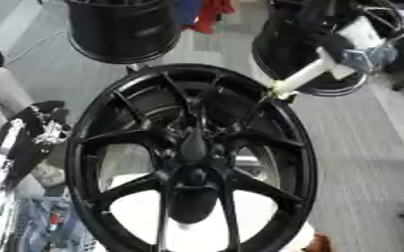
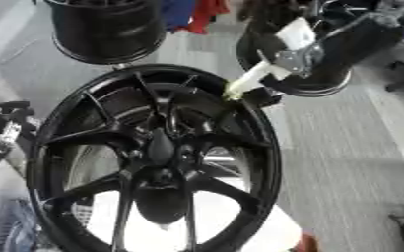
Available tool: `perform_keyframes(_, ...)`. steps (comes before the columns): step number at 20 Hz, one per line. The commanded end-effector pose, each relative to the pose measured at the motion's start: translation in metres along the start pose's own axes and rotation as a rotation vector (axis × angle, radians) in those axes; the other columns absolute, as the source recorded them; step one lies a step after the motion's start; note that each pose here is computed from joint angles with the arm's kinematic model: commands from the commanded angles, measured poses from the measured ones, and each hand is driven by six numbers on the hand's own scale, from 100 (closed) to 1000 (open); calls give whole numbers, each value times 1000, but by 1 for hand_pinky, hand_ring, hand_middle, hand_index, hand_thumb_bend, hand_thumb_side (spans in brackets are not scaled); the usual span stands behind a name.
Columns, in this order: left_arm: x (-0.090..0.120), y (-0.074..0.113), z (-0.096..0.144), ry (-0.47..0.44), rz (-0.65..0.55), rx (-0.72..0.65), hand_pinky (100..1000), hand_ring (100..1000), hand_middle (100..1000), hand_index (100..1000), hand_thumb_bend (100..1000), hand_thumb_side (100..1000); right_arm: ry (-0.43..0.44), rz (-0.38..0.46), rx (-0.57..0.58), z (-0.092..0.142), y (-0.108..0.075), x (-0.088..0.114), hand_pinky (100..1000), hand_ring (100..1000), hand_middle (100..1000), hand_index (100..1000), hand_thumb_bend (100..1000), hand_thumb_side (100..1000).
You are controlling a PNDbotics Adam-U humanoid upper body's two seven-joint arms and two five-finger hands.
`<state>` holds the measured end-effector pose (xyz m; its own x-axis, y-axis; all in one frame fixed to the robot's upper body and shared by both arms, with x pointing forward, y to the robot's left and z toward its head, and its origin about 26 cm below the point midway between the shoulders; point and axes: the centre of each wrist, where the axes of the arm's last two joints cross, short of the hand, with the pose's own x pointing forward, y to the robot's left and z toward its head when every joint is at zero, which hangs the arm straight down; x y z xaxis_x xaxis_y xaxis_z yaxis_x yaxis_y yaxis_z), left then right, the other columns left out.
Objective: Pull the pin out of the wheel hub.
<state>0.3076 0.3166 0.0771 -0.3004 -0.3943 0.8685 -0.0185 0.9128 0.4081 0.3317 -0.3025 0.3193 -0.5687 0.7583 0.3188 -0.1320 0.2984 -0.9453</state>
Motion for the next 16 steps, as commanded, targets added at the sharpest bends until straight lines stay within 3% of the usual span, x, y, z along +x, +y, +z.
perform_keyframes(1, 8, 10, -2, -26, -27, 27, 564, 580, 648, 779, 197, 628, 217, 2, -132, 23, -18, -36, 325, 420, 590, 741, 100, 100)
perform_keyframes(6, 9, 9, -4, -34, -25, 24, 564, 580, 649, 779, 199, 628, 547, -121, -254, 58, 13, -104, 438, 527, 674, 826, 100, 100)
perform_keyframes(7, 10, 8, -5, -37, -24, 20, 564, 580, 649, 779, 199, 628, 596, -139, -271, 66, 21, -115, 488, 573, 703, 843, 100, 116)
perform_keyframes(8, 10, 7, -5, -39, -22, 17, 564, 580, 649, 779, 201, 628, 640, -158, -282, 73, 32, -126, 611, 676, 762, 873, 100, 165)
perform_keyframes(12, 11, 5, -7, -46, -17, 6, 564, 580, 649, 779, 198, 628, 770, -251, -305, 106, 81, -165, 790, 826, 847, 906, 248, 291)
perform_keyframes(16, 11, 3, -7, -50, -11, -4, 564, 580, 649, 779, 200, 628, 807, -303, -371, 139, 115, -176, 832, 862, 872, 911, 332, 373)
